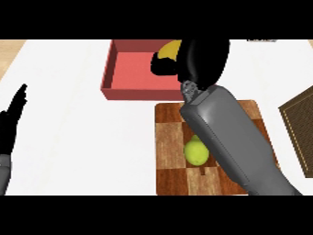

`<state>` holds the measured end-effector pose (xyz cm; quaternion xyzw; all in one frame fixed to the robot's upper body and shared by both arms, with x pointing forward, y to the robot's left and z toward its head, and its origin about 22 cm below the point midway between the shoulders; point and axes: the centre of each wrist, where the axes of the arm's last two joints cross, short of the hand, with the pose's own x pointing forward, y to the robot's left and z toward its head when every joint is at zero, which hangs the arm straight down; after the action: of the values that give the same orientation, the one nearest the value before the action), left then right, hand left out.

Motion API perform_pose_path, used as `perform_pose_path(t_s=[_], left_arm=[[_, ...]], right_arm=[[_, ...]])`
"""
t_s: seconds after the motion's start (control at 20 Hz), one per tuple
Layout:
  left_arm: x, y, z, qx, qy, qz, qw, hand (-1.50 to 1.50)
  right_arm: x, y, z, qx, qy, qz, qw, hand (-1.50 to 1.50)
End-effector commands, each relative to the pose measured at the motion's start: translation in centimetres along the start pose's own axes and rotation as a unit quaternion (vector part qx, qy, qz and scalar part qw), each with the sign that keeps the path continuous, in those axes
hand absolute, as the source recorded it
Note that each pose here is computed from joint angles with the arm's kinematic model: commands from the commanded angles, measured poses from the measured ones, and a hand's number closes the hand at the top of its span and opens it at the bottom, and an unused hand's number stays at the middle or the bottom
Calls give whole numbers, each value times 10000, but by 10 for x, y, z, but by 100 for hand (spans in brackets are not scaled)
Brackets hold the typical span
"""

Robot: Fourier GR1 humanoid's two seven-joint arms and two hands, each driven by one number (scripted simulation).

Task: Pick the lemon from the cutting board and place it in the cardboard box

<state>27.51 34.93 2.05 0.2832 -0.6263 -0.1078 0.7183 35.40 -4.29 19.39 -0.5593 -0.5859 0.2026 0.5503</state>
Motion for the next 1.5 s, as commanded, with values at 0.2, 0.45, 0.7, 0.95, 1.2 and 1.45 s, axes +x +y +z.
perform_pose_path(t_s=[0.2, 0.45, 0.7, 0.95, 1.2, 1.45], left_arm=[[2, -13, 3, -22, -85, 25, 10000, 0], [12, -6, -6, -51, -180, 43, 9998, 0], [21, -17, -6, -151, -257, 14, 9996, 0], [8, -9, -4, -190, -227, 17, 9996, 0], [23, -11, -16, -143, -379, 24, 9992, 0], [14, -21, -9, -240, -361, 37, 9991, 0]], right_arm=[[16, 17, -54, 183, 873, -840, 9925, 150], [13, 34, -79, 235, 926, -881, 9915, 150], [-12, 57, -92, 242, 1203, -705, 9899, 150], [-21, 69, -93, 482, 1812, -877, 9783, -150], [-43, 80, -96, 533, 2069, -1373, 9672, -150], [-37, 79, -96, 40, 1645, -1573, 9737, -150]])
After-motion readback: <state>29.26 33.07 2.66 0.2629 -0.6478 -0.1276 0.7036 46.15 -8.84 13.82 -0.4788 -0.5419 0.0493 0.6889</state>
